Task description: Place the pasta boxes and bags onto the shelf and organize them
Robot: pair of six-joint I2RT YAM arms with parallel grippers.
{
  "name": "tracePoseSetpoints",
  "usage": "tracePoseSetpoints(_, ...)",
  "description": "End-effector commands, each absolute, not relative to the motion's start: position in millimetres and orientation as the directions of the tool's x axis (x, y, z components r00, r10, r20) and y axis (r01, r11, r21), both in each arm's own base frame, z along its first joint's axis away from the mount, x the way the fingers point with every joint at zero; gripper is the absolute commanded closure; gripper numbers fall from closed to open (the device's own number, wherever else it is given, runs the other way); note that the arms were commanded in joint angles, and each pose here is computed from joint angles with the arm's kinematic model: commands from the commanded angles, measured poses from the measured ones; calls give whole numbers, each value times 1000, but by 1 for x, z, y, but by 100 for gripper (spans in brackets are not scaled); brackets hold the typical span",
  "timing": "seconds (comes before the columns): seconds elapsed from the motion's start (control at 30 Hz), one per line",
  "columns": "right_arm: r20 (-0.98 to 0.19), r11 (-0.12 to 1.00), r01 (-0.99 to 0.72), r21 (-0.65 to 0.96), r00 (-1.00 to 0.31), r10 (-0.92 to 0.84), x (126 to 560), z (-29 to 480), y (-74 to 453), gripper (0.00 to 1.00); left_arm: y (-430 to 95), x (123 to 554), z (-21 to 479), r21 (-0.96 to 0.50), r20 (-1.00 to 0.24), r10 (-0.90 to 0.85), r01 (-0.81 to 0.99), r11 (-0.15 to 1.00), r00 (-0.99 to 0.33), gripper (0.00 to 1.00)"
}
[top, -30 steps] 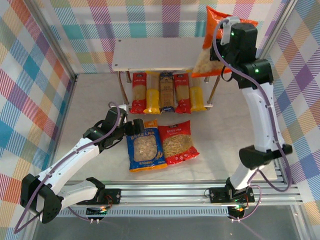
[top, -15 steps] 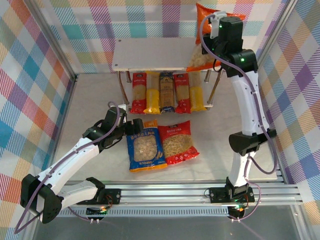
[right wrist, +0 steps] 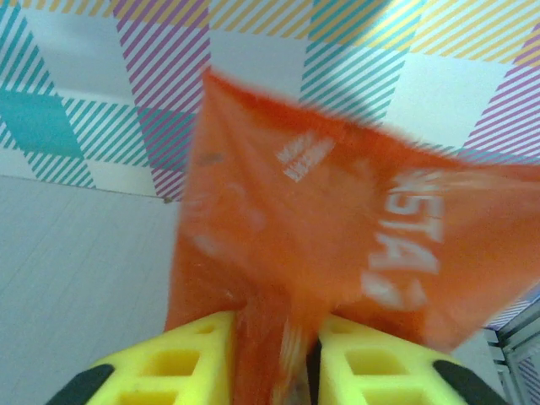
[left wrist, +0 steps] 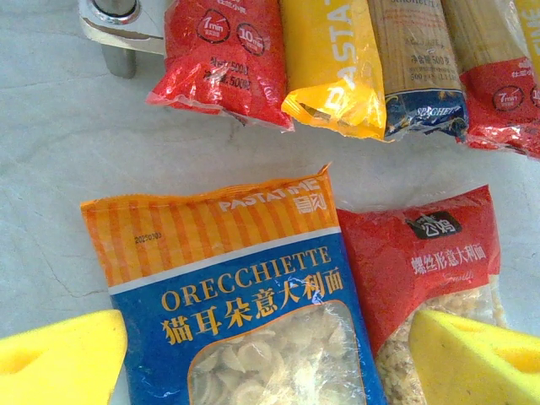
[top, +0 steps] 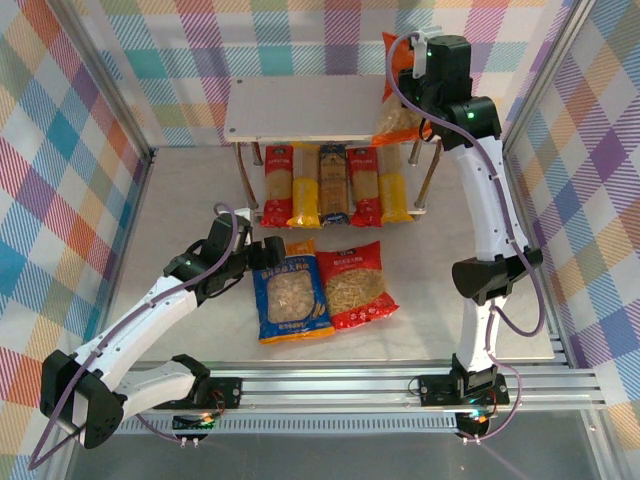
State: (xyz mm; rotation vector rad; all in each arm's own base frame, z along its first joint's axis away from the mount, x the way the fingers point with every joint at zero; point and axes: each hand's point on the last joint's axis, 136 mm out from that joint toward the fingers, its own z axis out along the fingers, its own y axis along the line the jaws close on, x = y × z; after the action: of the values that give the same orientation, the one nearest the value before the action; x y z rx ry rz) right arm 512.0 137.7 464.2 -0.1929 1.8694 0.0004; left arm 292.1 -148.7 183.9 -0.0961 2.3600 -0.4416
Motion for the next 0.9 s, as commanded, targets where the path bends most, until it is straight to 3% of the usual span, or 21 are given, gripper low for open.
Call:
tracePoseSetpoints(0.0, -949, 993, -84, -82, -297, -104, 518, 460, 130, 69, -142, 292, 193, -328, -667, -191, 53, 943, -720, 13)
tracePoseSetpoints(0.27, -931, 993, -66, -94, -348, -111, 525, 439, 129, 58, -140, 292, 192, -326, -667, -192, 50, 944, -720, 13)
tracePoseSetpoints(0.5, -890, 994, -12, -110, -444, -103, 519, 410, 117, 60, -139, 291, 191, -328, -667, -195, 49, 943, -719, 13)
tracePoseSetpoints(0.67, -836, 992, -1, -129, -538, -109, 516, 370, 112, 40, -140, 291, 192, -333, -666, -194, 54, 942, -721, 11)
tracePoseSetpoints(0.87, -813, 994, 21, -109, -577, -77, 513, 355, 107, 33, -139, 289, 196, -333, -671, -192, 60, 941, -717, 11)
